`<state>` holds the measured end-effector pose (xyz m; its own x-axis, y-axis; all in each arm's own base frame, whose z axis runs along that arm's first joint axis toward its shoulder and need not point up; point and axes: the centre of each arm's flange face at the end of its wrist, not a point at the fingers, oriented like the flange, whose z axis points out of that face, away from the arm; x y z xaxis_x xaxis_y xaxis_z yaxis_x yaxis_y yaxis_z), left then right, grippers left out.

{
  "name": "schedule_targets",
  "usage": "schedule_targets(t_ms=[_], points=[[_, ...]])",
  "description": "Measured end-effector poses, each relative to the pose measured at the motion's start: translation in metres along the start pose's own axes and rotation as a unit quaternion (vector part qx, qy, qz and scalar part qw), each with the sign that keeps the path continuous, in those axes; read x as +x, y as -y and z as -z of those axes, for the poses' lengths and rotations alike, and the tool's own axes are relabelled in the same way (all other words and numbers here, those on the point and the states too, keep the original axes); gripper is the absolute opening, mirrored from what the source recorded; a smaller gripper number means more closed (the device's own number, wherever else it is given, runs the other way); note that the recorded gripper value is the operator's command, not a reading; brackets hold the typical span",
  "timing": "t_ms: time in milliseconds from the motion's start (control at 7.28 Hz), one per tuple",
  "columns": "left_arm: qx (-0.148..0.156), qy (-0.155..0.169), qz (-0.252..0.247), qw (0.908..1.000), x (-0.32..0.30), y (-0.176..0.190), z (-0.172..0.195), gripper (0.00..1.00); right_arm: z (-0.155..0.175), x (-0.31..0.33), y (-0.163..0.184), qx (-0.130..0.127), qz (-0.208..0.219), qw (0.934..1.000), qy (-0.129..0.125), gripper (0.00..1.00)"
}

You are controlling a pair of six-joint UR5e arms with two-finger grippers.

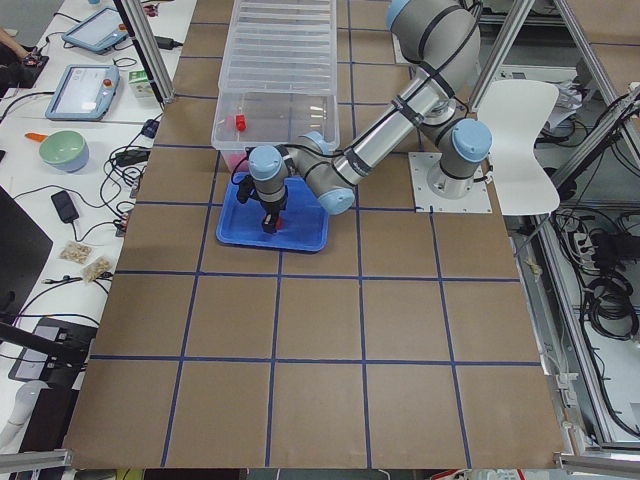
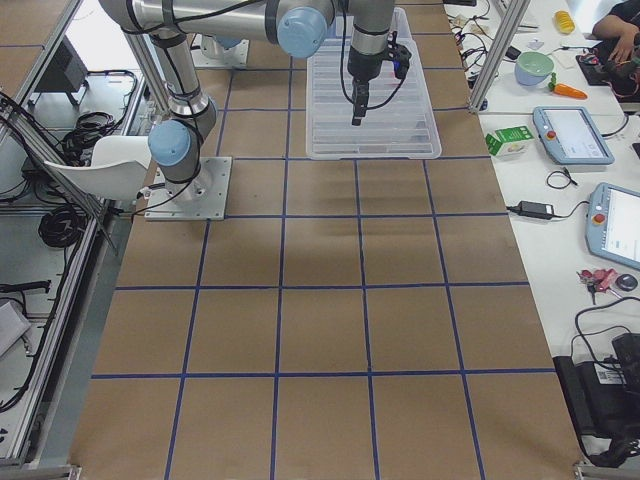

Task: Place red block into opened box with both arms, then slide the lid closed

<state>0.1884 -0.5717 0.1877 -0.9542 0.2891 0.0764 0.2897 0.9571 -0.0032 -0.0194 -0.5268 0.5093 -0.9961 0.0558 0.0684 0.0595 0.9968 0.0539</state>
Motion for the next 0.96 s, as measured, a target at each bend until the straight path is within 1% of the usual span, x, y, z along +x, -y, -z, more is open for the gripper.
schedule_targets(t_ms=[137, 412, 549, 687, 962], points=[[-0.001, 0.001, -0.001, 1.0, -0.001, 0.001, -0.001, 0.0, -0.001, 0.0, 0.0, -0.001, 0.0, 1.0, 0.0, 1.0], [0.002, 0.008, -0.003, 1.0, -0.002, 0.003, 0.006, 0.0, -0.001, 0.0, 0.0, -0.002, 0.0, 1.0, 0.0, 1.0], [0.007, 0.019, -0.005, 0.9998, 0.0, 0.007, 0.021, 0.0, -0.001, 0.0, 0.0, -0.002, 0.0, 1.0, 0.0, 1.0], [0.01, 0.029, -0.01, 0.9995, 0.004, 0.012, 0.046, 0.0, -0.001, 0.0, 0.0, -0.003, 0.0, 1.0, 0.001, 1.0], [0.002, 0.027, -0.014, 0.9995, 0.019, 0.018, 0.112, 0.0, -0.003, 0.0, 0.001, -0.003, 0.001, 1.0, 0.002, 1.0]])
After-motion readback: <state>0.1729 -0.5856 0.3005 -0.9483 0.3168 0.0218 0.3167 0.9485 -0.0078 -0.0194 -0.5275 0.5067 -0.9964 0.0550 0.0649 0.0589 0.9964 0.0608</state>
